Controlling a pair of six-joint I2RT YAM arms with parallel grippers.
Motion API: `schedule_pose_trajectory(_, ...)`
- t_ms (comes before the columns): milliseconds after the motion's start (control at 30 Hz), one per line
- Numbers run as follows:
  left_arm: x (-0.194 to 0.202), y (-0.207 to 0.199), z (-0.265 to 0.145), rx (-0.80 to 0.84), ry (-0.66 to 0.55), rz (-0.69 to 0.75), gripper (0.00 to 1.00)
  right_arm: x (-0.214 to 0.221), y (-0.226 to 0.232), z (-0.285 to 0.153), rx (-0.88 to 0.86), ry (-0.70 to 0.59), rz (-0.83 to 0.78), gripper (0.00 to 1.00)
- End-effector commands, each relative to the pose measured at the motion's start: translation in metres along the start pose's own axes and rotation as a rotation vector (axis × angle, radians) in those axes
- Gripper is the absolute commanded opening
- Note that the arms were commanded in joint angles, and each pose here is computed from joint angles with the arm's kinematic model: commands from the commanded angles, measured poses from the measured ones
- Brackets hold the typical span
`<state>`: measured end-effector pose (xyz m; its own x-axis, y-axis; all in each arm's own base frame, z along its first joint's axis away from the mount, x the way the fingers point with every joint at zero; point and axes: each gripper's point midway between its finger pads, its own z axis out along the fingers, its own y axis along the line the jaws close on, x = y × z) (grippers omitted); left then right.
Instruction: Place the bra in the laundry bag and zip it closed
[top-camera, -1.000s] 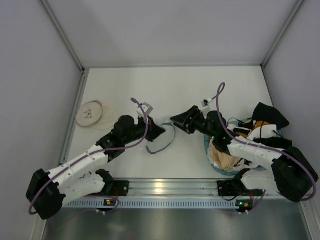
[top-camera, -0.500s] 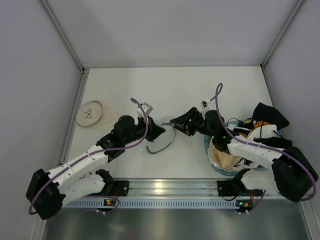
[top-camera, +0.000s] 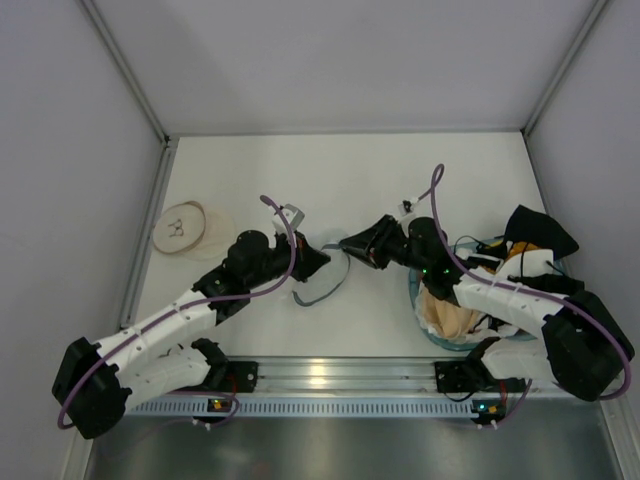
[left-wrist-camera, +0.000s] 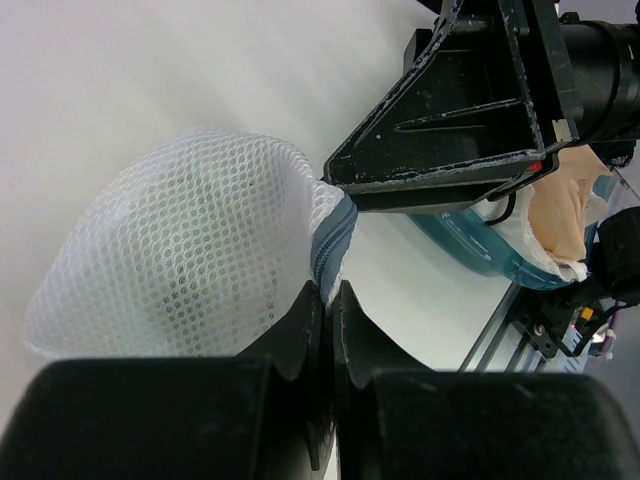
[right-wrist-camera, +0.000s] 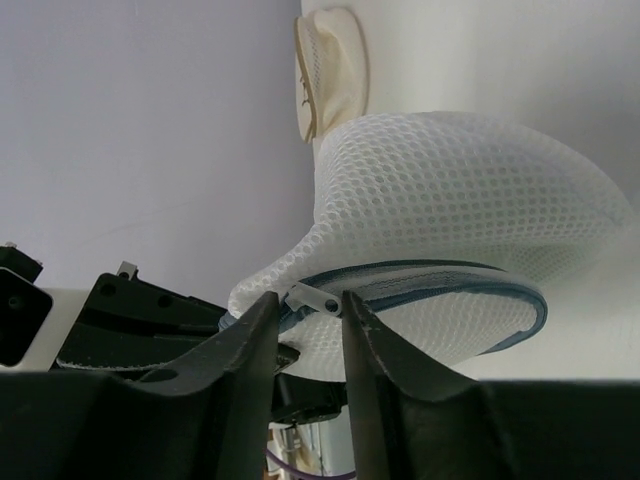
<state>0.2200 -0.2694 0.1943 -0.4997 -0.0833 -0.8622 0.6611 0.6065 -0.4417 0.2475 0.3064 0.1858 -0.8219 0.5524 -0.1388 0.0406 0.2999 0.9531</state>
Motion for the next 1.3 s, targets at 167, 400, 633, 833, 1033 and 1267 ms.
schedule_pose_trajectory(167,-0.033,-0.017,0.000,0.060,-0.106,0.035,0.00,-0.004,0.027,0.000,-0.060,-0.022,-0.033,0.13)
schedule_pose_trajectory(400,-0.030,-0.016,-0.001,0.055,-0.106,0.034,0.00,-0.013,0.026,0.000,-0.029,-0.071,-0.101,0.00)
schedule_pose_trajectory(633,-0.052,-0.003,-0.014,-0.047,-0.205,0.003,0.00,-0.027,-0.006,-0.007,0.130,-0.140,-0.224,0.00)
schedule_pose_trajectory(833,-0.062,0.003,-0.030,-0.100,-0.271,-0.024,0.00,-0.030,-0.037,-0.021,0.240,-0.157,-0.288,0.00)
schedule_pose_trajectory(1033,-0.045,0.013,-0.030,-0.135,-0.233,-0.055,0.13,-0.031,-0.062,-0.034,0.312,-0.172,-0.336,0.00)
schedule_pose_trajectory(1267,-0.039,0.014,-0.031,-0.181,0.017,0.153,0.80,-0.041,-0.041,-0.038,0.321,-0.119,-0.641,0.00)
